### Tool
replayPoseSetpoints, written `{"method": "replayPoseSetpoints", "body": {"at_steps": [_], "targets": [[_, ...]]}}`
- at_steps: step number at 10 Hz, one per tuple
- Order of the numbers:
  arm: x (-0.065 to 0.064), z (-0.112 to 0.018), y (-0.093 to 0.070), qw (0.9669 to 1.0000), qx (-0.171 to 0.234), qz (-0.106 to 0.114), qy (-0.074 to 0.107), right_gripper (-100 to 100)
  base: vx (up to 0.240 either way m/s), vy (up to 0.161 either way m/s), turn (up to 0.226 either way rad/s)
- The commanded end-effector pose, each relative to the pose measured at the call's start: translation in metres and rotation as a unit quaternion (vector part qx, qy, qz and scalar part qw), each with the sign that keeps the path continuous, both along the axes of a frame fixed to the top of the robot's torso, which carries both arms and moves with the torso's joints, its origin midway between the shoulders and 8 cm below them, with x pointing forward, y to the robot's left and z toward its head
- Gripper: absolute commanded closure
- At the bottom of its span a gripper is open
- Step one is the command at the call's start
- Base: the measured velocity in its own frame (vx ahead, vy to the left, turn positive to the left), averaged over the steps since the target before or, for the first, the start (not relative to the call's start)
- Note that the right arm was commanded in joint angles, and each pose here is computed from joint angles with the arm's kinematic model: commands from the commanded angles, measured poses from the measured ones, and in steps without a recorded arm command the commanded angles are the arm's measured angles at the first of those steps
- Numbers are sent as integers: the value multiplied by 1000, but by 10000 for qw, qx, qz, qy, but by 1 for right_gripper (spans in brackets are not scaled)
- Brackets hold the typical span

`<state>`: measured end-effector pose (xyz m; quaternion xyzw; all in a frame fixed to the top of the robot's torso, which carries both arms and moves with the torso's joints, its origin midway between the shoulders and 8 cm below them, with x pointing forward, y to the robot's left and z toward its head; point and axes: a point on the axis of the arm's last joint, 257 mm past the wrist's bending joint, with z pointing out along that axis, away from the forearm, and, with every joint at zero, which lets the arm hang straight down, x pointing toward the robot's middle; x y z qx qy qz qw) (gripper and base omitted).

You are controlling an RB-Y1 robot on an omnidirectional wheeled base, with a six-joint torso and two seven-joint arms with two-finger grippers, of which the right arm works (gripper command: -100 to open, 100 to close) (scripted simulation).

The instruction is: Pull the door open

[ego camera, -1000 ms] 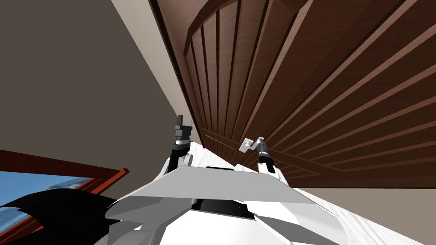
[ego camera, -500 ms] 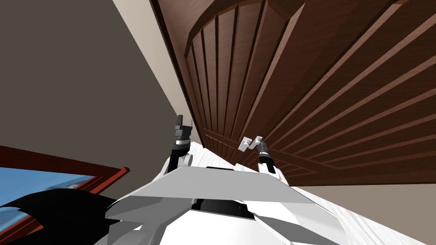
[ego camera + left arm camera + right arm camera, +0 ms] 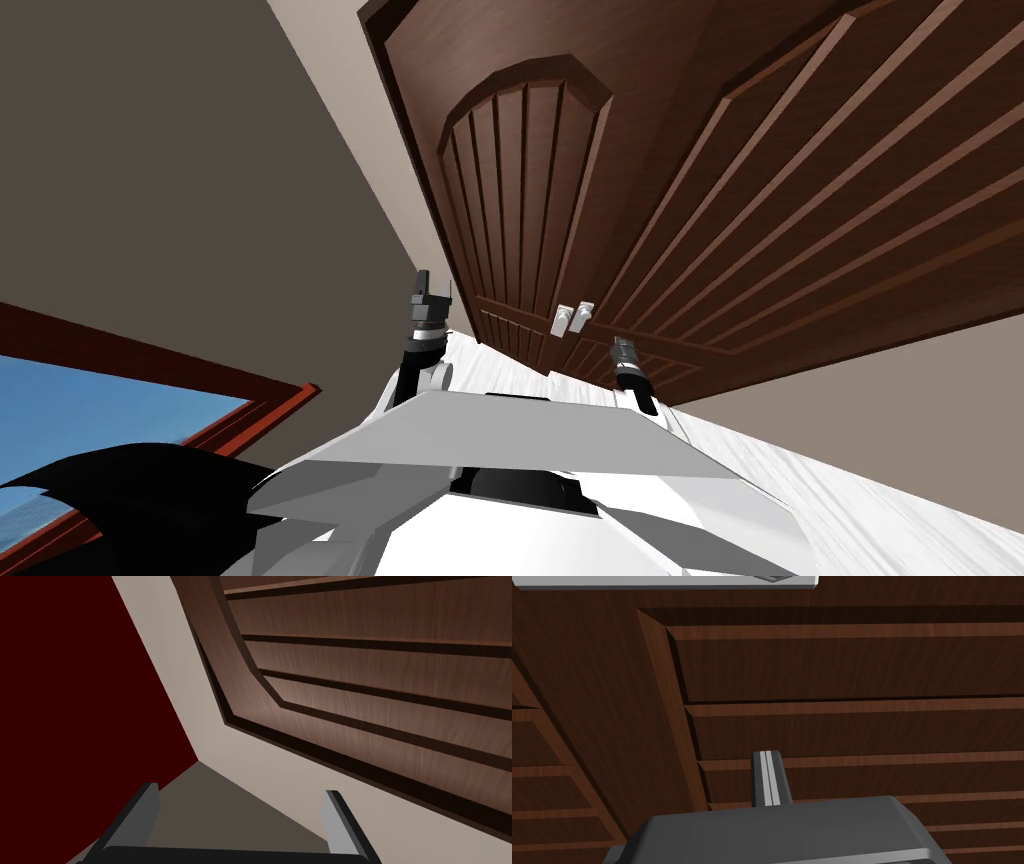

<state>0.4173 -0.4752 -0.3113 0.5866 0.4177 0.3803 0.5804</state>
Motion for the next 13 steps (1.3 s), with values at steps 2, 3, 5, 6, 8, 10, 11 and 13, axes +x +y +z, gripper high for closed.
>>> {"method": "replayPoseSetpoints", "body": {"at_steps": [2,3,5,6,8,10,11,13], "targets": [[0,0,6,10000,33,61,-11,-100,-180,60,10],[2,2,13,9999,55,121,-37,-100,-179,59,48],[18,12,37,9992,112,343,-192,-100,-138,95,145],[11,8,27,9995,89,261,-127,-100,-19,58,34],[-7,2,-4,10000,-10,16,16,-100,-31,-35,-146],[-21,0,-29,9997,-100,-190,123,-100,25,-59,-103],[-27,-1,-41,9993,-143,-287,166,-100,64,-61,-90],[-31,1,-52,9989,-181,-385,189,-100,137,-77,-53]]}}
